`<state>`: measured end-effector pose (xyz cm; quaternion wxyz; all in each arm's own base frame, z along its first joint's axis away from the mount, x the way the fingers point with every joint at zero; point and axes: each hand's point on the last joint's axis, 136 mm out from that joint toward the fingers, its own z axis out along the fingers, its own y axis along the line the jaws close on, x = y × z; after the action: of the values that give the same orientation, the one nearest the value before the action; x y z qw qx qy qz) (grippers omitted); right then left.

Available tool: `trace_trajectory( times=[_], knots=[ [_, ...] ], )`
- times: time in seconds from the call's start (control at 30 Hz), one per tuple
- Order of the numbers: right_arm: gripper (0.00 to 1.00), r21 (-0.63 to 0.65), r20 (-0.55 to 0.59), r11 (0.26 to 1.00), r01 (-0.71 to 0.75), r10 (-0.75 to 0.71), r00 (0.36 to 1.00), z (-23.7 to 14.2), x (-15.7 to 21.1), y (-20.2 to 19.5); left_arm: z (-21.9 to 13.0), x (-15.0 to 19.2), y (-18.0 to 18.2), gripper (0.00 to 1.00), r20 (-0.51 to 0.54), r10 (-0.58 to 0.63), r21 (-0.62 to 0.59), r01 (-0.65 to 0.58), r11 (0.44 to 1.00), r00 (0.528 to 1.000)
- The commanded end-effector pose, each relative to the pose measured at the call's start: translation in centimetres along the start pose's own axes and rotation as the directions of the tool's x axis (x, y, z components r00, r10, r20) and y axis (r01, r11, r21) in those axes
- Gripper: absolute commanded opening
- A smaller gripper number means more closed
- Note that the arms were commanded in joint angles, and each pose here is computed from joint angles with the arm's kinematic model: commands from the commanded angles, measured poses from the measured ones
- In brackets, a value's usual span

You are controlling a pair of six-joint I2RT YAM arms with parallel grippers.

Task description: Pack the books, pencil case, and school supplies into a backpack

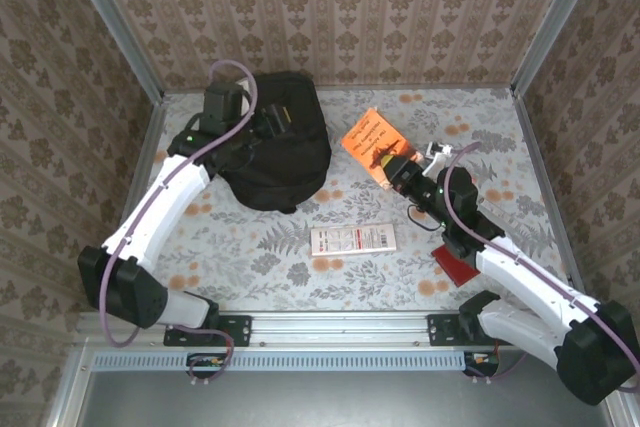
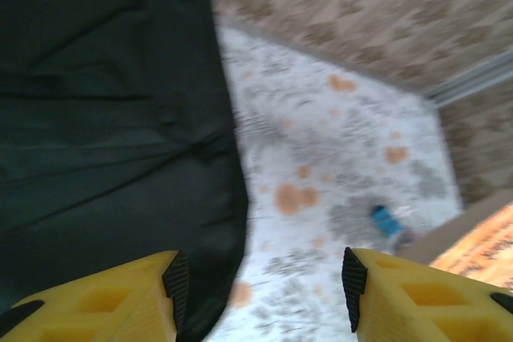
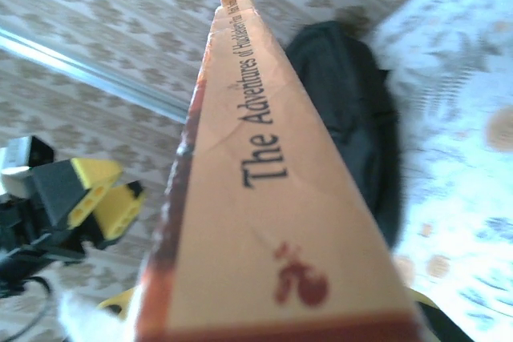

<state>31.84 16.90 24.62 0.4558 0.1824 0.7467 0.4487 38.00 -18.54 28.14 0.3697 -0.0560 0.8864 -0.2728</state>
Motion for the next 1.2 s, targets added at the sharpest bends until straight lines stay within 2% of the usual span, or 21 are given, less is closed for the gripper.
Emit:
trace_trajectory(
  times=[0.0, 0.1, 0.2, 0.37, 0.57, 0.67, 0.97, 1.17],
  knots=[
    [0.0, 0.097, -0.103, 0.994, 0.056, -0.046, 0.994, 0.0, 1.4, -2.5, -0.3, 4.6, 9.0, 0.57, -0.197, -0.06, -0.273, 0.004, 0.962, 0.978],
    [0.0, 0.103, -0.147, 0.993, 0.064, -0.048, 0.988, 0.4, 2.4, -3.2, -0.9, 4.7, 14.6, 0.57, -0.128, -0.212, -0.37, 0.152, 0.916, 0.969],
    [0.0, 0.1, -0.178, 0.993, 0.064, -0.045, 0.983, 0.8, 3.2, -3.7, -0.5, 5.3, 17.9, 0.57, -0.123, -0.268, -0.435, 0.191, 0.88, 0.956],
    [0.0, 0.1, -0.201, 0.992, 0.077, -0.056, 0.978, 1.1, 3.6, -4.0, 0.9, 7.2, 19.6, 0.56, -0.175, -0.324, -0.513, 0.196, 0.836, 0.93],
    [0.0, 0.104, -0.187, 0.992, 0.077, -0.056, 0.981, 0.9, 3.4, -4.3, 1.3, 9.0, 20.8, 0.49, -0.176, -0.369, -0.547, 0.221, 0.808, 0.913],
    [0.0, 0.099, -0.182, 0.992, 0.074, -0.055, 0.982, 0.7, 3.5, -4.3, 2.0, 9.9, 20.8, 0.42, -0.188, -0.395, -0.532, 0.245, 0.811, 0.899],
    [0.0, 0.1, -0.168, 0.992, 0.076, -0.059, 0.984, 0.2, 3.3, -4.5, 4.1, 11.9, 19.6, 0.0, -0.23, -0.441, -0.483, 0.292, 0.825, 0.867],
    [0.0, 0.179, -0.178, 0.978, 0.108, -0.076, 0.981, 0.1, 3.0, -6.1, 5.2, 15.0, 13.8, 0.0, -0.299, -0.39, -0.392, 0.261, 0.882, 0.871]
  ],
)
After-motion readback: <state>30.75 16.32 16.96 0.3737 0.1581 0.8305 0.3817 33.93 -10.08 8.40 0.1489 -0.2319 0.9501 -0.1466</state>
